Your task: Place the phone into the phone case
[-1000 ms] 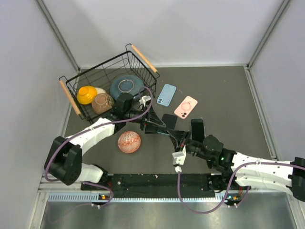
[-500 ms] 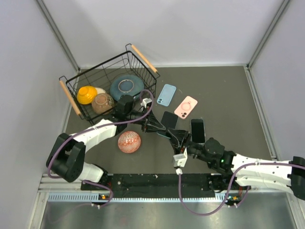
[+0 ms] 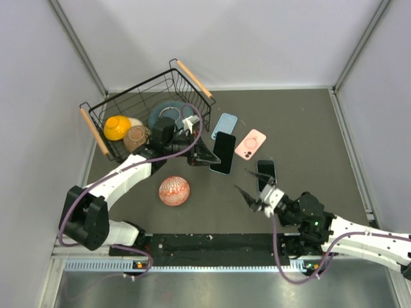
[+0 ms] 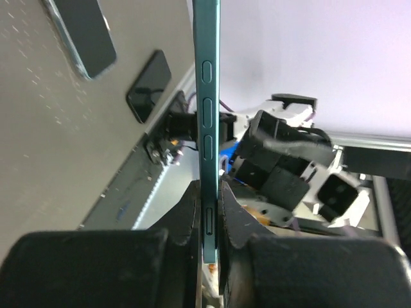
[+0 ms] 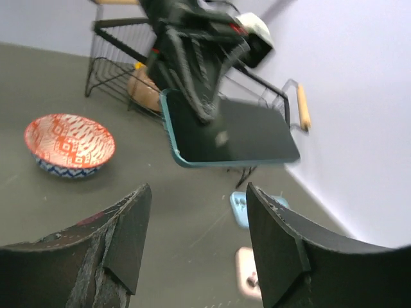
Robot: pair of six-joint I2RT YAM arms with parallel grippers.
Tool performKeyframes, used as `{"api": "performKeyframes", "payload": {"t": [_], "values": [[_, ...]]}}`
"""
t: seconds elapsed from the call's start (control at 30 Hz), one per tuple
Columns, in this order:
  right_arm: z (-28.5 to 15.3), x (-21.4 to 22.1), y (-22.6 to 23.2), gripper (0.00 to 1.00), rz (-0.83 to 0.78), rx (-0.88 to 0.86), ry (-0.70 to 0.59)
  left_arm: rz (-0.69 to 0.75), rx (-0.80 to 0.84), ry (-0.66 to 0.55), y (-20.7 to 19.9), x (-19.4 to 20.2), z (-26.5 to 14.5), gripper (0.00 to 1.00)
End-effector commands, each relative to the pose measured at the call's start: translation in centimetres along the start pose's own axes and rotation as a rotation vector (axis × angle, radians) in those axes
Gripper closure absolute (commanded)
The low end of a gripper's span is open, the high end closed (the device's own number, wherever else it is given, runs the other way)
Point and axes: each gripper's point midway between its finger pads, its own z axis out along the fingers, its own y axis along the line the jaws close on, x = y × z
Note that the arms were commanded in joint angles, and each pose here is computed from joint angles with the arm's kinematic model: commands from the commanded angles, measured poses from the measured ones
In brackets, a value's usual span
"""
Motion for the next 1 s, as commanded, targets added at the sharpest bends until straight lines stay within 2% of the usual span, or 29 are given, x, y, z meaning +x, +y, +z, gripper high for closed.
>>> {"api": "performKeyframes", "payload": {"t": [0.0, 0.07, 0.1, 0.13, 0.17, 0.2, 0.27, 0.33, 0.43, 0.47, 0.5, 0.57, 0.6, 0.7, 0.77, 0.8, 0.97], "values": [[-1.4, 0.9, -6.7, 0.39, 0.497, 0.445, 0.203, 0.249, -0.037, -0.105, -1.8, -2.1, -1.4, 1.00], [-2.1, 3.4, -8.6, 0.39, 0.546, 0.572, 0.367, 0.296, -0.104, -0.139, -1.0, -2.4, -2.0, 1.00], [-2.5, 3.5, -9.6, 0.38, 0.620, 0.615, 0.442, 0.345, -0.131, -0.147, -0.6, -2.5, -2.2, 1.00], [-3.2, 6.0, -11.1, 0.38, 0.640, 0.700, 0.542, 0.365, -0.151, -0.159, -0.4, -2.5, -2.5, 1.00], [-3.1, 5.5, -13.0, 0.38, 0.687, 0.747, 0.544, 0.381, -0.194, -0.193, -0.2, -2.6, -3.1, 1.00], [-3.5, 6.9, -12.4, 0.38, 0.778, 0.753, 0.612, 0.427, -0.217, -0.208, -0.1, -2.8, -3.5, 1.00], [-3.9, 9.1, -14.4, 0.32, 0.846, 0.858, 0.662, 0.464, -0.266, -0.240, -0.1, -2.5, -4.6, 1.00], [-3.2, 10.0, -14.9, 0.29, 0.890, 0.877, 0.679, 0.520, -0.328, -0.281, 0.3, -3.0, -5.6, 1.00], [-1.7, 12.9, -15.3, 0.29, 0.930, 0.860, 0.810, 0.592, -0.391, -0.325, 0.3, -2.9, -7.1, 1.00], [-1.0, 13.1, -17.2, 0.28, 0.948, 0.872, 0.807, 0.612, -0.398, -0.339, 0.2, -2.7, -7.5, 1.00], [0.3, 15.4, -15.6, 0.27, 0.986, 0.752, 0.889, 0.632, -0.405, -0.346, 0.2, -2.6, -7.8, 1.00], [1.7, 16.3, -16.5, 0.23, 1.013, 0.664, 0.910, 0.647, -0.410, -0.364, 0.3, -2.1, -8.3, 1.00], [1.0, 19.2, -16.4, 0.21, 1.057, 0.676, 0.992, 0.654, -0.407, -0.372, 0.3, -2.0, -8.4, 1.00], [0.2, 22.3, -16.8, 0.20, 1.184, 0.768, 1.109, 0.661, -0.427, -0.395, 1.2, -1.6, -8.9, 1.00], [0.8, 23.3, -17.4, 0.19, 1.226, 0.846, 1.097, 0.671, -0.410, -0.400, 1.0, -1.1, -9.1, 1.00], [1.2, 23.7, -17.2, 0.02, 1.244, 0.857, 1.094, 0.677, -0.403, -0.401, 0.7, -1.0, -9.1, 1.00], [4.4, 27.1, -16.5, 0.01, 1.276, 0.855, 1.124, 0.708, -0.371, -0.430, -0.4, -0.5, -9.6, 1.00]]}}
